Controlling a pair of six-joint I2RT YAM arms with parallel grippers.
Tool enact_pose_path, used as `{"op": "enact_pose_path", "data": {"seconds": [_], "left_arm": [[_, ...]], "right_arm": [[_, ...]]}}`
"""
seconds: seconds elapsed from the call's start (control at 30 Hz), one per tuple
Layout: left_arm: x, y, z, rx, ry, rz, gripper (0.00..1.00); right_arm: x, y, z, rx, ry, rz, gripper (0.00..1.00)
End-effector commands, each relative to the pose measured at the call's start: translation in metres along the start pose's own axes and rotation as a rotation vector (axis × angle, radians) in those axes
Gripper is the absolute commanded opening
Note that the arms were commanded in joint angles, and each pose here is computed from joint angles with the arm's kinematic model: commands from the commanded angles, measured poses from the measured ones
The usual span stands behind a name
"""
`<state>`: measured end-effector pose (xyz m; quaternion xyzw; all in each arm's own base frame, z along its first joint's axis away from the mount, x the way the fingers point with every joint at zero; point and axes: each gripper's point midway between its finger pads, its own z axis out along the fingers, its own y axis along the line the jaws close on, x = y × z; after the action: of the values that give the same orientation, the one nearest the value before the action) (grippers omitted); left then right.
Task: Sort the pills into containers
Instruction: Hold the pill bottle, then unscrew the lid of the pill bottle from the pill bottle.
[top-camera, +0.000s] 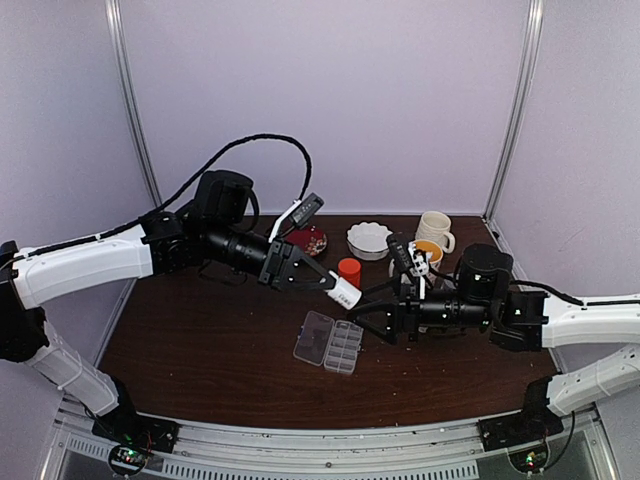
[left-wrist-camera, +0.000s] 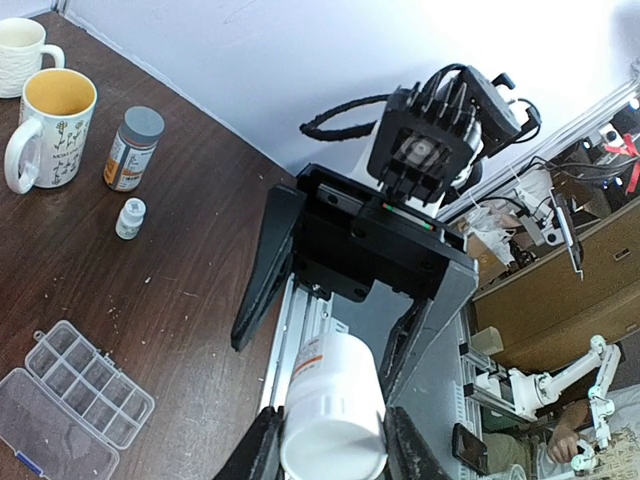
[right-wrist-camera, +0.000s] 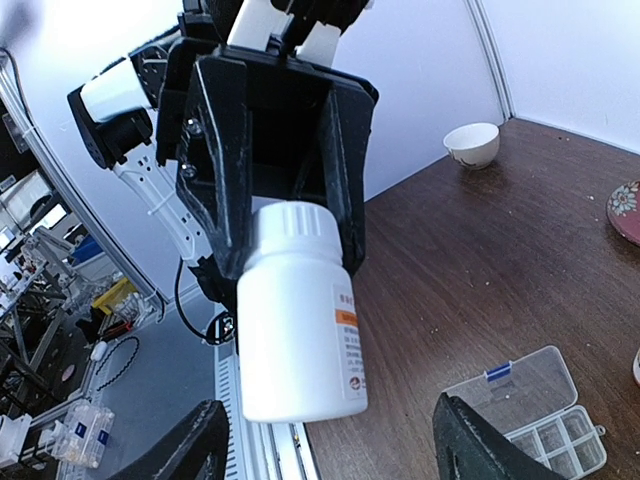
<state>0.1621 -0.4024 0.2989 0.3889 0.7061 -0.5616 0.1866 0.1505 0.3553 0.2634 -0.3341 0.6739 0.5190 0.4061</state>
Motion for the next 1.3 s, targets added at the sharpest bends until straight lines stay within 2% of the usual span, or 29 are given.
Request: {"op": "enact_pose_path", "data": {"seconds": [0.0,0.17,0.33,0.77,0.87,1.1,1.27], "left_arm": [[-0.023,-0.025,-0.006,0.068,-0.076,0.069,0.20],[-0.024,-0.026,-0.007,0.073,-0.088,0.064,0.21],[-0.023,-0.024,-0.006,0.076,-0.093,0.060,0.20],[-0.018,-0.021,-0.004,0.080,-0.089,0.032,0.20],[-0.021,-0.012,-0.004,0.034,-0.092,-0.016,0.16],[-0.026,0.014,-0.009,-0.022,-0.092,-0.318,0.08],[-0.026,0.008,-0.005,0.066,-0.082,-0.475,0.08]], "right_arm": [[-0.037,0.020,-0.007,-0.059,-0.143,-0.045,0.71],[-0.047,0.023,-0.007,-0.062,-0.180,-0.042,0.57],[-0.047,0.025,-0.003,-0.071,-0.160,-0.043,0.48],[-0.049,0.027,0.002,-0.060,-0.147,-0.052,0.19],[-0.052,0.026,0.002,-0.029,-0.145,-0.084,0.14],[-0.058,0.018,-0.003,0.212,-0.072,-0.366,0.10],[-0.057,0.013,-0.003,0.386,0.045,-0.663,0.09]]}}
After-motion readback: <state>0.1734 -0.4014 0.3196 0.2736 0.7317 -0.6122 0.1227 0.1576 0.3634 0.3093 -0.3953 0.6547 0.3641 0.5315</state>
